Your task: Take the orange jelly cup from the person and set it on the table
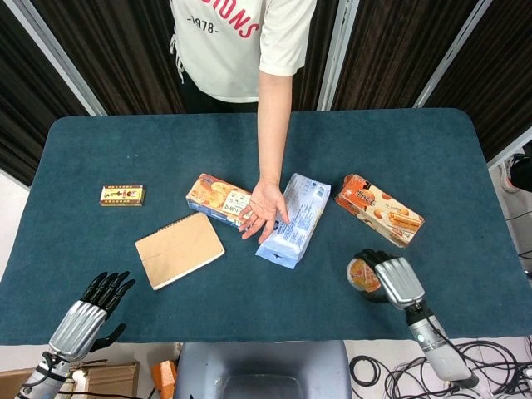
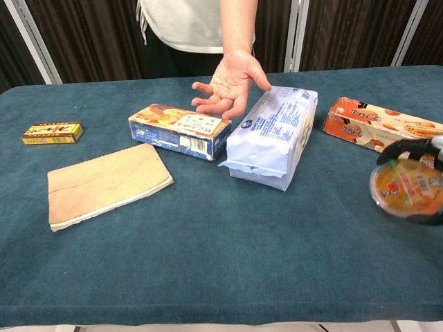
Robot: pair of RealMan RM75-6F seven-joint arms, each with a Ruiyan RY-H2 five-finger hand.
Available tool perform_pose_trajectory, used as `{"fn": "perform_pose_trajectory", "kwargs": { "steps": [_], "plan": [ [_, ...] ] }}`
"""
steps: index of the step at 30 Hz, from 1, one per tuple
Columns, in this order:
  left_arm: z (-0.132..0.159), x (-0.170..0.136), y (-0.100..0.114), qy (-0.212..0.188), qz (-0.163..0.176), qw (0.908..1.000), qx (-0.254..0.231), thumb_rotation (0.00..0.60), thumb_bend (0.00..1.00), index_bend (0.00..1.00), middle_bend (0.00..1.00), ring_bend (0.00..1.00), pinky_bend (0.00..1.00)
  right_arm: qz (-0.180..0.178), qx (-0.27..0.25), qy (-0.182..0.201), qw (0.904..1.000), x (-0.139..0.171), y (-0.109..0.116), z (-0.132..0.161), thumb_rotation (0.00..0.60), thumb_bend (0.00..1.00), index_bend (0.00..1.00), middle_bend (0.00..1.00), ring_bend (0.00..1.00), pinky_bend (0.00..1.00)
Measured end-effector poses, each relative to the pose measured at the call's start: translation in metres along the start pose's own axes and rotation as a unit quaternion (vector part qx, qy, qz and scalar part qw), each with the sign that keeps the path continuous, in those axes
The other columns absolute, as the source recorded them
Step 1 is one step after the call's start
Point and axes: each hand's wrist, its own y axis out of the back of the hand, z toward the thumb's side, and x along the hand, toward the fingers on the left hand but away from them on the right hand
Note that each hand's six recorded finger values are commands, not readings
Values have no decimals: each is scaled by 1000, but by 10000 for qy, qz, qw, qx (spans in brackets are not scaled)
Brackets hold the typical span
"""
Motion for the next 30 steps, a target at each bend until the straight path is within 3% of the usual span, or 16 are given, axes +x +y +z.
{"fn": "perform_pose_trajectory", "kwargs": {
  "steps": [5,8,11,20,23,27,30],
  "plan": [
    [-3,-4,-5,28,-33,10000,-42,600,333,0,0,0,0,419,-35,73,9991,2,-26,6,600,128,6,77,96,349],
    [-3,-7,-3,23,-2,10000,-45,600,333,0,0,0,0,552,-29,43,9985,6,-26,4,600,128,0,0,3,216],
    [-2,-12,1,12,90,9999,-44,600,333,0,0,0,0,553,76,-27,9984,15,-15,-2,600,128,0,0,0,135],
    [-5,-36,17,53,296,9995,-132,600,334,0,0,0,0,-258,257,-357,9987,73,55,-26,600,128,0,0,0,62],
    [-10,-48,17,327,163,9993,-94,600,342,0,0,0,0,-453,436,-716,9954,106,73,-42,600,128,0,0,0,53],
    [-14,-65,16,862,52,9962,-118,600,351,0,0,0,0,-739,573,-1367,9862,144,81,-55,600,128,0,0,0,4],
    [-16,-70,14,921,61,9957,-100,600,361,0,0,0,0,-932,720,-1583,9803,158,81,-54,600,128,0,0,0,0]
  ]
}}
